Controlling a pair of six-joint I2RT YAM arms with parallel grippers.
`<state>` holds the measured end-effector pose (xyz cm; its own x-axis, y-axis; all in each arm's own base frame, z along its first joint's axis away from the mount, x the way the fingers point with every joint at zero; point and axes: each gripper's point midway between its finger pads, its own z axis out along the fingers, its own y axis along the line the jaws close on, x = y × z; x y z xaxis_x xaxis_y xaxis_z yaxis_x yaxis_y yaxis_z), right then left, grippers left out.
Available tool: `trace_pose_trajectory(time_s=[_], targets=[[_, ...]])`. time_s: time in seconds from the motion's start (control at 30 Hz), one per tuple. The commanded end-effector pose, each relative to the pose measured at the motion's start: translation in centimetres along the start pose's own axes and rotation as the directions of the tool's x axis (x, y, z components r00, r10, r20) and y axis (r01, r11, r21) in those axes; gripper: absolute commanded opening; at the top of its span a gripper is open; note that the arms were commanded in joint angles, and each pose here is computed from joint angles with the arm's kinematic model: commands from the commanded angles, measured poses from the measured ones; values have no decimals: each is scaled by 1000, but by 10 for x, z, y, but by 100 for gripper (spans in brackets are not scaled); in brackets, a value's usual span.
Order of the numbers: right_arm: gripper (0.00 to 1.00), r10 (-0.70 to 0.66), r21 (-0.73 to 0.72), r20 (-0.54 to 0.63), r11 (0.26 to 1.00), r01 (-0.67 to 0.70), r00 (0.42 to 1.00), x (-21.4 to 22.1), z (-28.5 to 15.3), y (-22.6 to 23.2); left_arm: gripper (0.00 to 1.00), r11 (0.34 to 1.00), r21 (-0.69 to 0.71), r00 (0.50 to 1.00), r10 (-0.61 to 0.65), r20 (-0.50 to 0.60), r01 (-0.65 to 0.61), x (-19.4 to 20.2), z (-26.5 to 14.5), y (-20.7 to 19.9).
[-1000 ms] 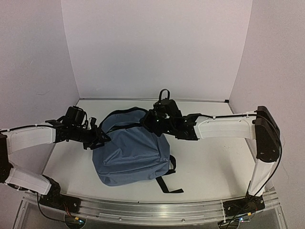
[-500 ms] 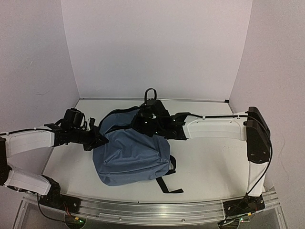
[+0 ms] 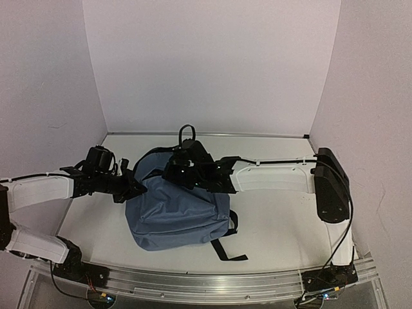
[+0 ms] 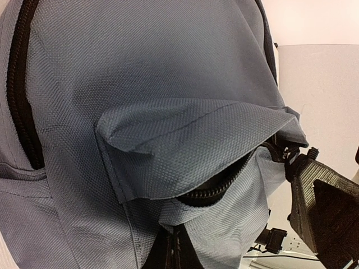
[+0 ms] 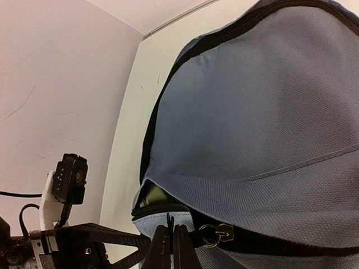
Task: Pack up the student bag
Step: Zip the student bag at the center of the board.
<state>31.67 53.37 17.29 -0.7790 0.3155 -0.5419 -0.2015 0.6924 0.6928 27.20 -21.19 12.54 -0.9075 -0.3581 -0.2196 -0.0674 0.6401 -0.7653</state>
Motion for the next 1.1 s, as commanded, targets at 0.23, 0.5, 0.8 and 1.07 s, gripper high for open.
trace_pose_trajectory(time_s=[0.23,0.5,0.8,1.07], targets=[[0,-67,-178,-60,982,55,996,26,18,59,0,991,121,998,54,23,-56,-18,13,-36],[0,-110,-241,-53,966,94,993,31,23,71,1,989,116,995,85,45,-90,-22,8,-41],[0,-156,-325,-33,936,137,987,25,10,97,25,996,-27,987,90,130,-87,-20,-27,-21],[3,-207,-333,-40,925,183,977,39,6,99,37,980,-189,982,91,165,-59,-22,-59,4]])
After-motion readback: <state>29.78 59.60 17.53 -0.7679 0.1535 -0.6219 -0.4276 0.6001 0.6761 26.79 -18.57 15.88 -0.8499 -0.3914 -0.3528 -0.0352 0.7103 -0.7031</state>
